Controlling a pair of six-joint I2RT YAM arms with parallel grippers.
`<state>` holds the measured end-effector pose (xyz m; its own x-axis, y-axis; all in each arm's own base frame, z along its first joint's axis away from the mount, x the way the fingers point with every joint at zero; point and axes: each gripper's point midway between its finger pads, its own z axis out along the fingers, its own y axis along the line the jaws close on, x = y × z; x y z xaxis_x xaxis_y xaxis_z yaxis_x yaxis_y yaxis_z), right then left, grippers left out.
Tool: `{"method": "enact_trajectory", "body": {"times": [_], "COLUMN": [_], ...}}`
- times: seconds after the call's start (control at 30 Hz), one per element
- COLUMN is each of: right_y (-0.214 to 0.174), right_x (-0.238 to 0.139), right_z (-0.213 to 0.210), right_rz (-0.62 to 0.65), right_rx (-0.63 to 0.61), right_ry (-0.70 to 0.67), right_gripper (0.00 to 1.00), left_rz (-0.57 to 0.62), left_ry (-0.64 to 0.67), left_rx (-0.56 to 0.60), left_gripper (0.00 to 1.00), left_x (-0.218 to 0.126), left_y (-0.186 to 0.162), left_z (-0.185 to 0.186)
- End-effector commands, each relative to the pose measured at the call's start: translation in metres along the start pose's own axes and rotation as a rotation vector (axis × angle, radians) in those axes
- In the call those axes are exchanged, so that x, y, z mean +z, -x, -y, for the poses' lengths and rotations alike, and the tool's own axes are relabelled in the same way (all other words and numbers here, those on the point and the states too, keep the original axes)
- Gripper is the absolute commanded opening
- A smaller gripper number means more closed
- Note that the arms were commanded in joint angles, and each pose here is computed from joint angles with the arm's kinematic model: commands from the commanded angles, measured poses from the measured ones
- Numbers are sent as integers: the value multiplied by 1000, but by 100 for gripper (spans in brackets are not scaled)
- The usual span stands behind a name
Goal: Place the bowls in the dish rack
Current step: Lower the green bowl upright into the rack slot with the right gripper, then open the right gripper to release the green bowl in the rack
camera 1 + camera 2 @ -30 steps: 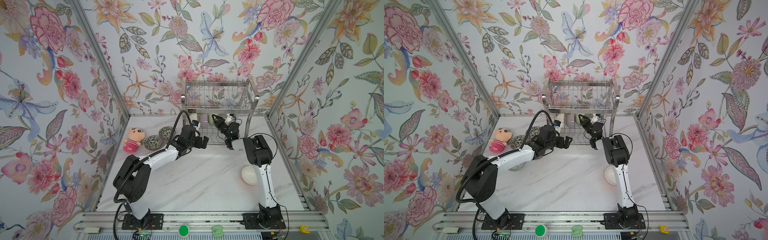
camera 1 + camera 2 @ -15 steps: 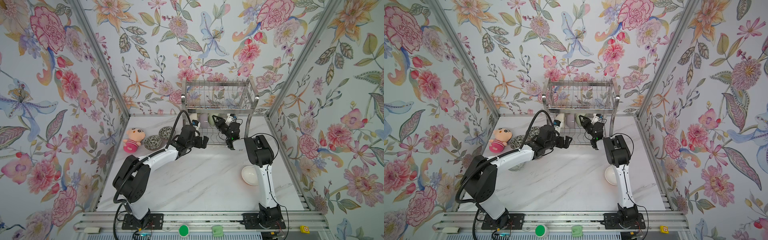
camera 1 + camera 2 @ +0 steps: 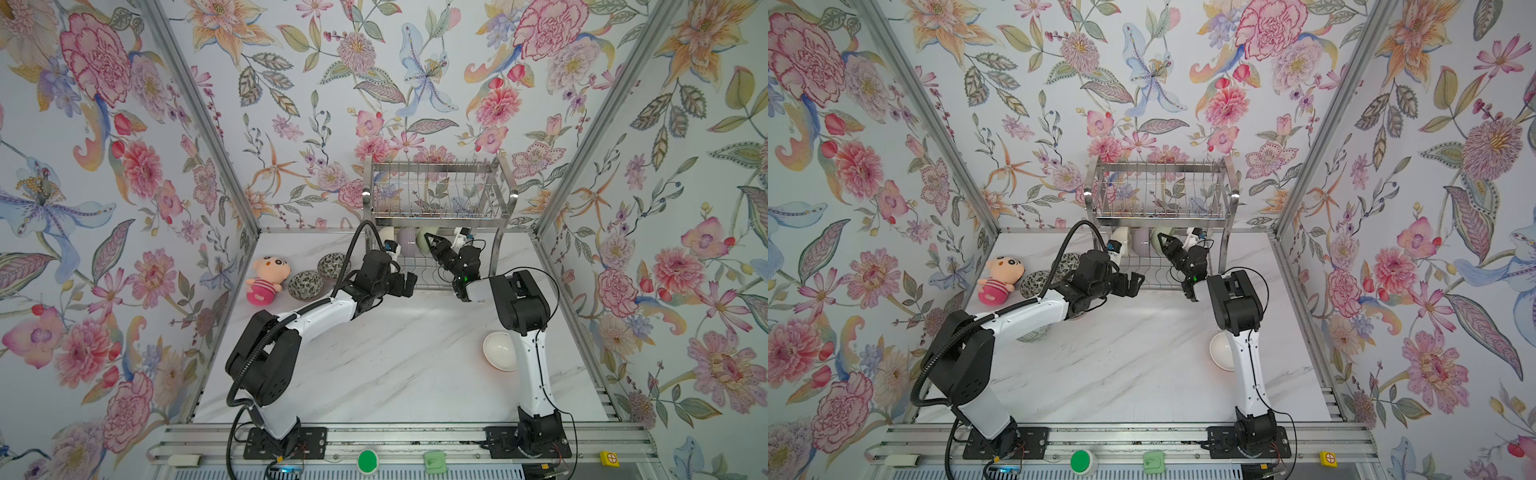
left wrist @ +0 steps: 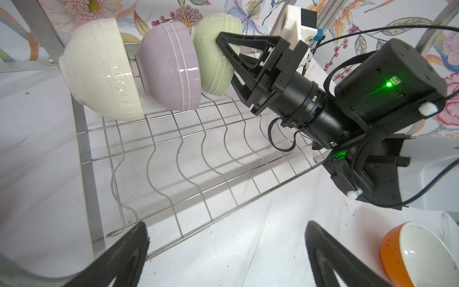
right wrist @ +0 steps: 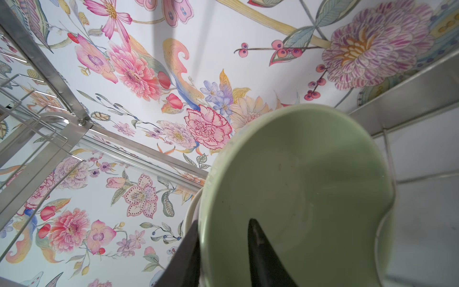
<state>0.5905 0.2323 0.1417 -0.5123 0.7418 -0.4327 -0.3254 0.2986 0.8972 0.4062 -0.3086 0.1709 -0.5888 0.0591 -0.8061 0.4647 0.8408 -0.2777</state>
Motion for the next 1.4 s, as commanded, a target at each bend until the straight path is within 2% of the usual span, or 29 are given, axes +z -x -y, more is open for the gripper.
{"method": "enact_trajectory", "body": {"times": [0.0, 0.97, 1.37], "right_y": [11, 19, 4], "right_x": [-5, -18, -21], "right_z": [-11, -37, -45], "right_rz": [8, 8, -41], "right_rx": [-24, -95, -156], "right_ry": [-3, -6, -33], "right_gripper": [35, 40, 40], "left_rz": [30, 42, 47], "left_ry": [11, 12, 21], "left_rx": [-7, 6, 11], "left_gripper": [99, 99, 99], "left_x": [-9, -18, -21], "left_y": [11, 15, 16], "left_z": [3, 12, 11]}}
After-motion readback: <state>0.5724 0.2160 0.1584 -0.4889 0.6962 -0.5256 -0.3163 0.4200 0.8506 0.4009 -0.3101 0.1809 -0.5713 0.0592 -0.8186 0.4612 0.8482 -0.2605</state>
